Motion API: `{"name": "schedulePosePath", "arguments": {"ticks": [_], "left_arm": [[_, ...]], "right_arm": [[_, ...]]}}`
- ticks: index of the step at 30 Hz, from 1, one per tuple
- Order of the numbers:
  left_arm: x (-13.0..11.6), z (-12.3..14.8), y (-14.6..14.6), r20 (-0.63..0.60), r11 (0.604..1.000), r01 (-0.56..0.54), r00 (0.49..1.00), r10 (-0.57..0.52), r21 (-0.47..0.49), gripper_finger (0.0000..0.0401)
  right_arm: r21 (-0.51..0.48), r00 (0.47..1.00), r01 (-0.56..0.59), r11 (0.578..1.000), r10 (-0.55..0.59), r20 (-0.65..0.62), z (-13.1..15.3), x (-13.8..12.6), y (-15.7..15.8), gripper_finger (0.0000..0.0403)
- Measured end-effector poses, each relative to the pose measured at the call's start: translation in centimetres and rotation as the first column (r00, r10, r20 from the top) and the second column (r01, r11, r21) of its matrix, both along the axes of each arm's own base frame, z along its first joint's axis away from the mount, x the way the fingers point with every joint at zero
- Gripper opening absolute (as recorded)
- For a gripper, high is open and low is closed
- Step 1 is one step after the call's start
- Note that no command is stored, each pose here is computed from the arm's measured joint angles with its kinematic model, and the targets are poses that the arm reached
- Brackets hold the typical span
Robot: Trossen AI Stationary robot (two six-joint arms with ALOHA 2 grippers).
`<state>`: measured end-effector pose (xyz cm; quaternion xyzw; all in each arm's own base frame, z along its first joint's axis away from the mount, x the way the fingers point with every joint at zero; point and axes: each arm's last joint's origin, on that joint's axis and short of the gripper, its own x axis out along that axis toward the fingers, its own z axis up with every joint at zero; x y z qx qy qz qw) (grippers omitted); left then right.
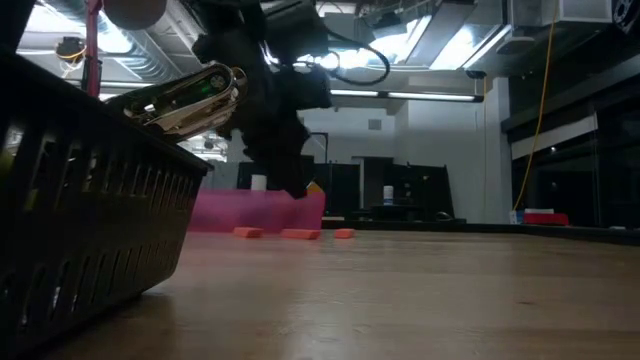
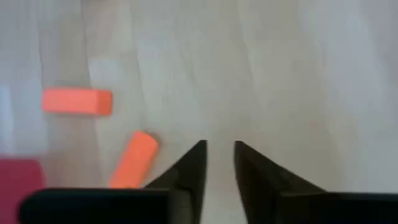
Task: Pick & Place School Supplies
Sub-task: Put the orange eraser into the yellow bin
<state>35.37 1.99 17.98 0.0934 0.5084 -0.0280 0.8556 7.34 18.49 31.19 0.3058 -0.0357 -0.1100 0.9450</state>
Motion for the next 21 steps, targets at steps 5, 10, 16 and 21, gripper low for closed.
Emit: {"name": "schedulePosePath", "arguments": {"ticks": [5, 10, 16, 21], "left_arm": [[0.2, -1.2, 0.6, -0.051, 0.989, 0.080, 0.996, -0.074, 0.124, 0.0169], [0.1, -1.6, 2.2, -0.084, 0.981, 0.109, 0.992, -0.097, 0.160, 0.0237], [-0.3, -2.1, 3.9, -0.125, 0.986, 0.111, 0.988, -0.095, 0.127, 0.0241], [-0.2, -2.4, 4.7, -0.116, 0.984, 0.131, 0.986, -0.117, 0.124, 0.0230]], "right_arm": [[0.020, 1.000, 0.000, 1.000, 0.000, 0.005, -0.2, 0.1, 0.6, 0.0208], [0.029, 1.000, 0.000, 1.000, 0.000, 0.007, -0.3, 0.2, 1.0, 0.0208], [0.041, 1.000, 0.000, 0.999, 0.000, 0.009, -0.3, 0.3, 1.2, 0.0207], [0.043, 1.000, 0.001, 0.999, -0.001, 0.010, -0.3, 0.3, 1.2, 0.0207]]}}
